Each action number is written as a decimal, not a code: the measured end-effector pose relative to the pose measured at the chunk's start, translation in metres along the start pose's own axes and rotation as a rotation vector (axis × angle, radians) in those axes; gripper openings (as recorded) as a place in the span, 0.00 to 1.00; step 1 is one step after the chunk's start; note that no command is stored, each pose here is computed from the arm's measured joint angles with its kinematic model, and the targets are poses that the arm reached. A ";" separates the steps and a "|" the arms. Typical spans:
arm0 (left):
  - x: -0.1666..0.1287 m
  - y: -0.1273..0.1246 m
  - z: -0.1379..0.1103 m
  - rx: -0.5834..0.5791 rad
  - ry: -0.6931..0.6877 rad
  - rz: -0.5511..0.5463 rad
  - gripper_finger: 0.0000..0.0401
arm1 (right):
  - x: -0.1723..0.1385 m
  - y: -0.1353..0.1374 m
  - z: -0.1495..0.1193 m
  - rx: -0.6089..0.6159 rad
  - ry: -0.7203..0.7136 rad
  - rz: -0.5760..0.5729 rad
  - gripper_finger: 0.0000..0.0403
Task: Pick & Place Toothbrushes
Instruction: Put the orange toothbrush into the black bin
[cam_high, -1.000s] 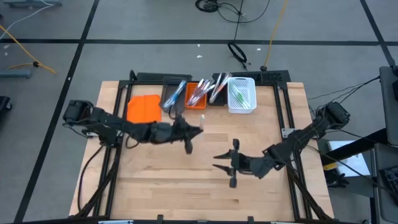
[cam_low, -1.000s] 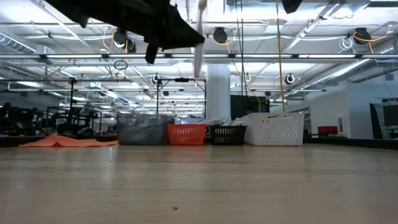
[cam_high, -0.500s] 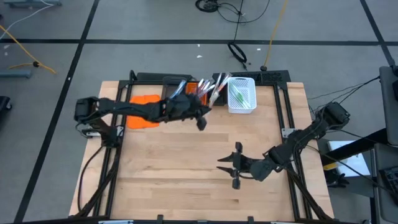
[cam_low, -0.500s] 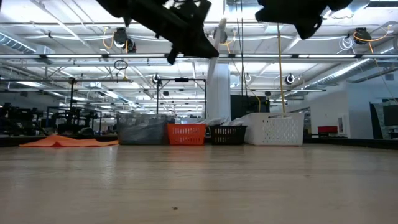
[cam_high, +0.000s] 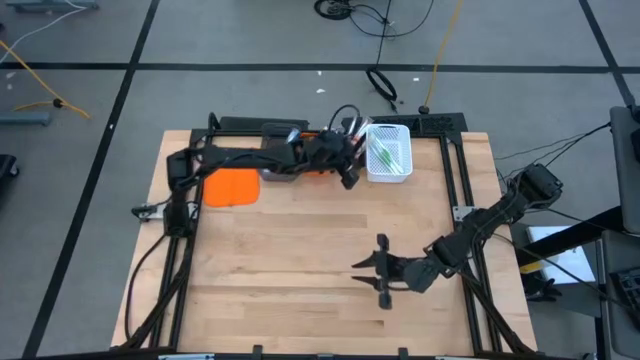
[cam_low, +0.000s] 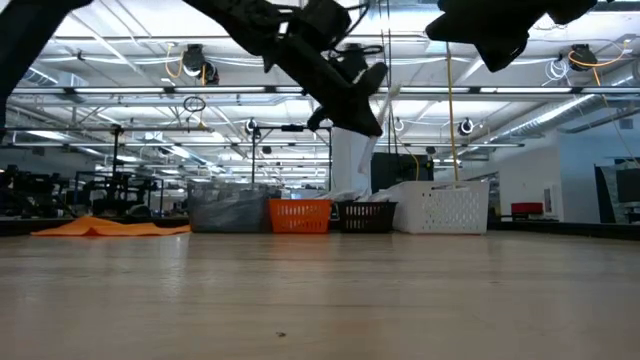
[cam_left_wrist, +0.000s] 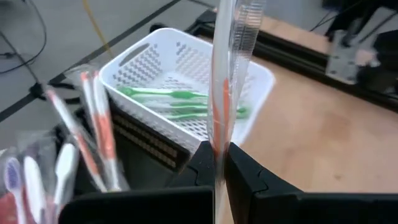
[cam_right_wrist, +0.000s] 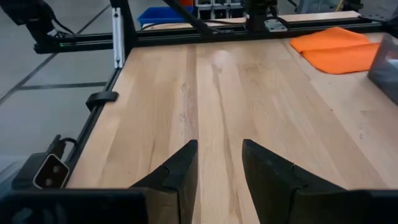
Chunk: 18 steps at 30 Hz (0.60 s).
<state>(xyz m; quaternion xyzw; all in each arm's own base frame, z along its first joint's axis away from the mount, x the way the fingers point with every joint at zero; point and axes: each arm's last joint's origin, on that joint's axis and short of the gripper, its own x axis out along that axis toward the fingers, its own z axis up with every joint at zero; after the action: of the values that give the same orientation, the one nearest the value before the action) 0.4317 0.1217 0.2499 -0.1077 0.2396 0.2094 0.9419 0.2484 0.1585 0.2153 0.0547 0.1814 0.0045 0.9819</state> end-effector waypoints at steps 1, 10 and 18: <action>0.004 0.003 0.003 -0.001 0.008 0.010 0.01 | 0.000 0.001 0.000 -0.006 -0.001 0.003 0.29; 0.020 0.044 0.009 -0.125 0.027 0.096 0.01 | -0.003 0.004 -0.001 -0.039 0.000 0.016 0.29; 0.035 0.052 -0.003 -0.157 0.053 0.114 0.01 | -0.003 0.004 -0.002 -0.063 0.001 0.013 0.29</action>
<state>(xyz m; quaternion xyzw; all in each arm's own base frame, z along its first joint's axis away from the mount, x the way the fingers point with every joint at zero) 0.4352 0.1794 0.2240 -0.1730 0.2529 0.2779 0.9104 0.2455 0.1628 0.2153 0.0252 0.1814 0.0168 0.9829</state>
